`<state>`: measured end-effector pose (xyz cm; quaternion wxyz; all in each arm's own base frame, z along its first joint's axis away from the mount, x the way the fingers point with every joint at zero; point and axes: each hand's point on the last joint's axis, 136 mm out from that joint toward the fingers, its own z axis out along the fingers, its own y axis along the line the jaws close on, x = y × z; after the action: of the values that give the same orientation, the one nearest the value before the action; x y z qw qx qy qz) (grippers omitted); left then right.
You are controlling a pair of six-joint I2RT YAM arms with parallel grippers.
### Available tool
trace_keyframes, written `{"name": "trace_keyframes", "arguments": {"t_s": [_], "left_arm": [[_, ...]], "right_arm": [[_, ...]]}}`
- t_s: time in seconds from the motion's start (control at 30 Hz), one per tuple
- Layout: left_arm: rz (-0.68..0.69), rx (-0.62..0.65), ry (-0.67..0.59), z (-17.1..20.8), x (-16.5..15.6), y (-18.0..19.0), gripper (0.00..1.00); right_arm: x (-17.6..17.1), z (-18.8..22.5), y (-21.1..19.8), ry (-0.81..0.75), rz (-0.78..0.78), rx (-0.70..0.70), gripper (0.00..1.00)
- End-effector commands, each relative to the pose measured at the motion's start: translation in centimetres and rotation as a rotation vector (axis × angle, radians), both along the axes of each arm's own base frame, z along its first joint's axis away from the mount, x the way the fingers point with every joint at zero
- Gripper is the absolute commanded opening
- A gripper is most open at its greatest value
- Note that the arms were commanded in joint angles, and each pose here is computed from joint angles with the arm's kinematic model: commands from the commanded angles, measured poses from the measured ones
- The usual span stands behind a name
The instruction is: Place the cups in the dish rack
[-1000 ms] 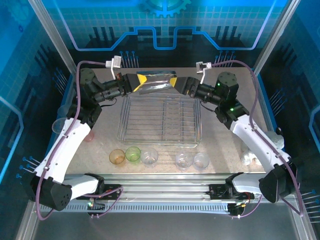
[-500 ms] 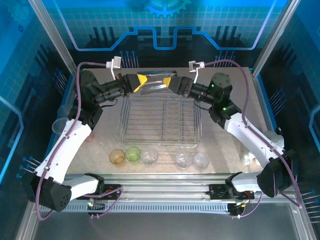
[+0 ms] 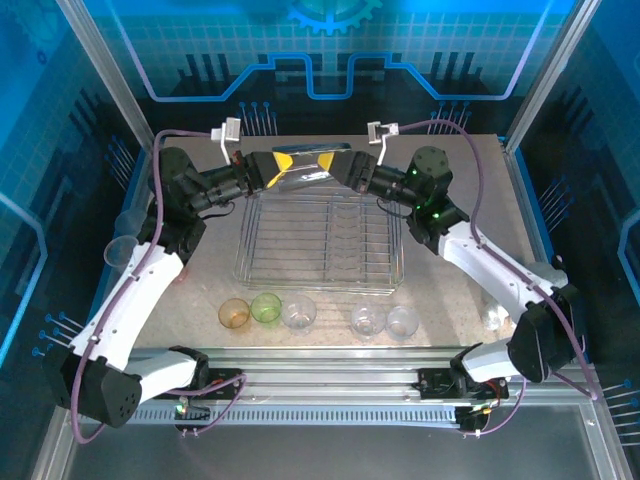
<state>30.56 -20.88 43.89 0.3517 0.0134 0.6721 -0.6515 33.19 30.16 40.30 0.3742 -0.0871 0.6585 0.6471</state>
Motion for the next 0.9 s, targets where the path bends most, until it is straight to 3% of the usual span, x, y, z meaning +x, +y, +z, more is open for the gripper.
{"name": "trace_keyframes", "arguments": {"t_s": [0.0,0.23,0.43,0.5,0.53,0.6,0.67,0.7,0.87], "left_arm": [[-0.017,-0.035,-0.101,2.4,-1.2,-0.1,0.00],[-0.030,-0.008,-0.099,1.6,-1.4,-0.2,0.00],[-0.017,0.014,-0.093,1.0,-1.2,-0.1,0.00],[-0.009,0.031,-0.088,0.6,-1.1,-0.1,0.12],[-0.006,0.040,-0.085,0.3,-1.1,-0.1,0.23],[0.011,0.065,-0.073,-0.3,-0.9,0.1,0.60],[0.032,0.095,-0.069,-1.1,-0.9,0.3,0.81],[0.052,0.118,-0.074,-1.4,-0.8,0.5,0.99],[0.242,0.325,0.006,-5.5,0.2,3.2,0.99]], "right_arm": [[-0.3,1.0,0.9,-0.014,0.023,0.044,0.87],[-0.3,1.5,0.6,-0.039,0.000,0.008,0.83],[0.2,1.0,0.3,-0.039,-0.045,-0.062,0.71],[0.2,0.8,0.1,-0.047,-0.065,-0.096,0.69],[0.2,1.1,-0.1,-0.064,-0.074,-0.103,0.68],[0.2,0.5,-0.4,-0.057,-0.091,-0.152,0.65],[0.3,0.3,-0.8,-0.066,-0.118,-0.197,0.64],[0.3,0.2,-1.0,-0.071,-0.132,-0.226,0.62],[1.0,-0.5,-1.9,-0.074,-0.186,-0.381,0.56]]}}
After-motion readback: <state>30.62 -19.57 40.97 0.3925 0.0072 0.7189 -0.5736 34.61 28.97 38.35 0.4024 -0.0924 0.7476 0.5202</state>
